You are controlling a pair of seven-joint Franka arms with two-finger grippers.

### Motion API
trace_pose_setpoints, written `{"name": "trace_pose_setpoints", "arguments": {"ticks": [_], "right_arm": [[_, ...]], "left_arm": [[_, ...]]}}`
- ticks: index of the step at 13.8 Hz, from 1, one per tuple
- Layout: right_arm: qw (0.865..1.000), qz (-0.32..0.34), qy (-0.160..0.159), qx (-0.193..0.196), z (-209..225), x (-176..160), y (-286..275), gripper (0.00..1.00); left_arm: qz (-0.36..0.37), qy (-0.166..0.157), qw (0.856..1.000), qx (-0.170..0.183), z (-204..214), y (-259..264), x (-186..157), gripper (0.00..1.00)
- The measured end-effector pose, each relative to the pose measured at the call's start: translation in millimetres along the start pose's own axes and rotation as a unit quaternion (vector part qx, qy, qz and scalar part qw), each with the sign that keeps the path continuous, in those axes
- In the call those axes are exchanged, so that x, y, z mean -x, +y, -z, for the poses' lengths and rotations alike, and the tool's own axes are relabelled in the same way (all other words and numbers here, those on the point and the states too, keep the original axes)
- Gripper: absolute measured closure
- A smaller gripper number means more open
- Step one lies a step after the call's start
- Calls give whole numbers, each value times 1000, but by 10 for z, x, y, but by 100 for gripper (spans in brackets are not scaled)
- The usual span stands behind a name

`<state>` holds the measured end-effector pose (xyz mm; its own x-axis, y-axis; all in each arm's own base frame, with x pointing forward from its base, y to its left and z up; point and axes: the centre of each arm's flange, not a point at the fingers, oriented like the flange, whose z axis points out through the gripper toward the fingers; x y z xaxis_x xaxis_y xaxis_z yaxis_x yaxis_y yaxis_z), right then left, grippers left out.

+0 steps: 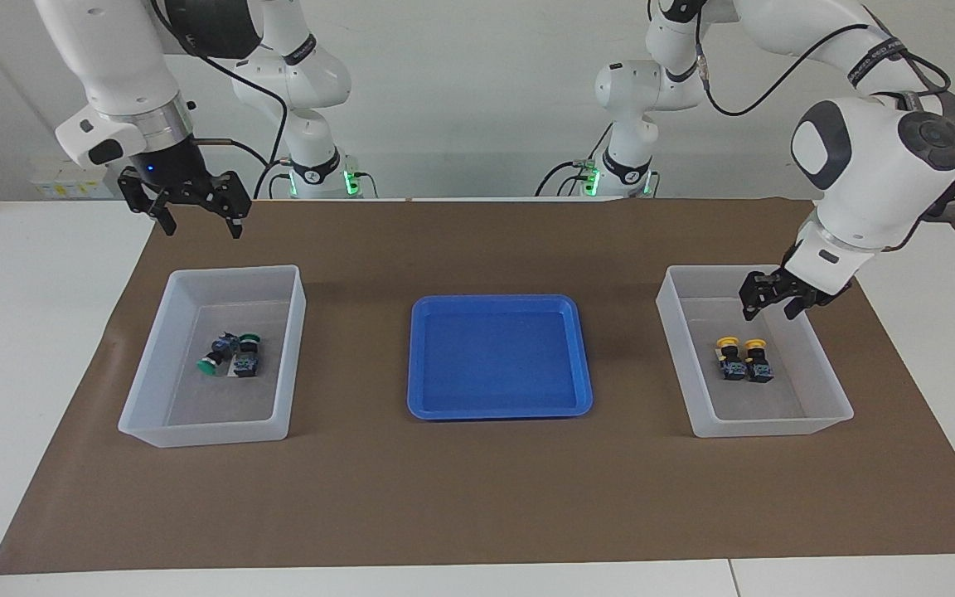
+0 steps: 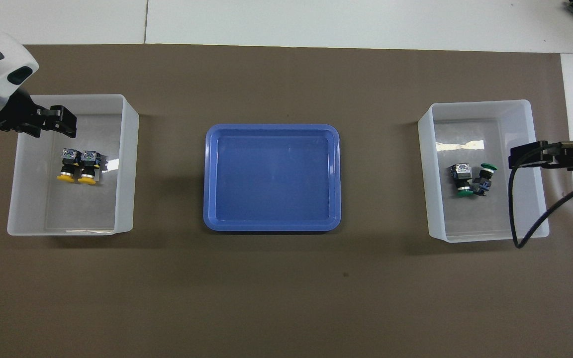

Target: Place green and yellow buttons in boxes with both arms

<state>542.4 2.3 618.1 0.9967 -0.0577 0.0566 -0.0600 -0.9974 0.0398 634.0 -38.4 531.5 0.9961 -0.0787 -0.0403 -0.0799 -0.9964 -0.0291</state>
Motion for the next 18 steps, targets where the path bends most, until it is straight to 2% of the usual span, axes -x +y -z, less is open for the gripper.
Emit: {"name": "trace_pose_setpoints", "arguments": {"ticks": [6,10,11,13,16,18], "right_arm": [[1000,-7,-15,-6,-48,2,-6,0],[1000,-3,-15,-7,-40,4,-46,0],[1000,-1,-15,-7,-39,6,-71,0],[1000,2,-18,-8,-43,16,-104,0],[1000,5,-19,-8,-43,21,-137,0],[1000,4,-19,-8,-43,20,-134,0]], "left_arm": [[-15,-47,999,-6,431,337,174,30],[-32,-19,999,-4,963,529,448,29],[-34,-17,999,-4,1053,542,549,26],[-36,-18,999,-3,1051,519,713,22],[-48,0,999,-1,868,465,830,15],[-51,5,999,0,805,429,866,4]]}}
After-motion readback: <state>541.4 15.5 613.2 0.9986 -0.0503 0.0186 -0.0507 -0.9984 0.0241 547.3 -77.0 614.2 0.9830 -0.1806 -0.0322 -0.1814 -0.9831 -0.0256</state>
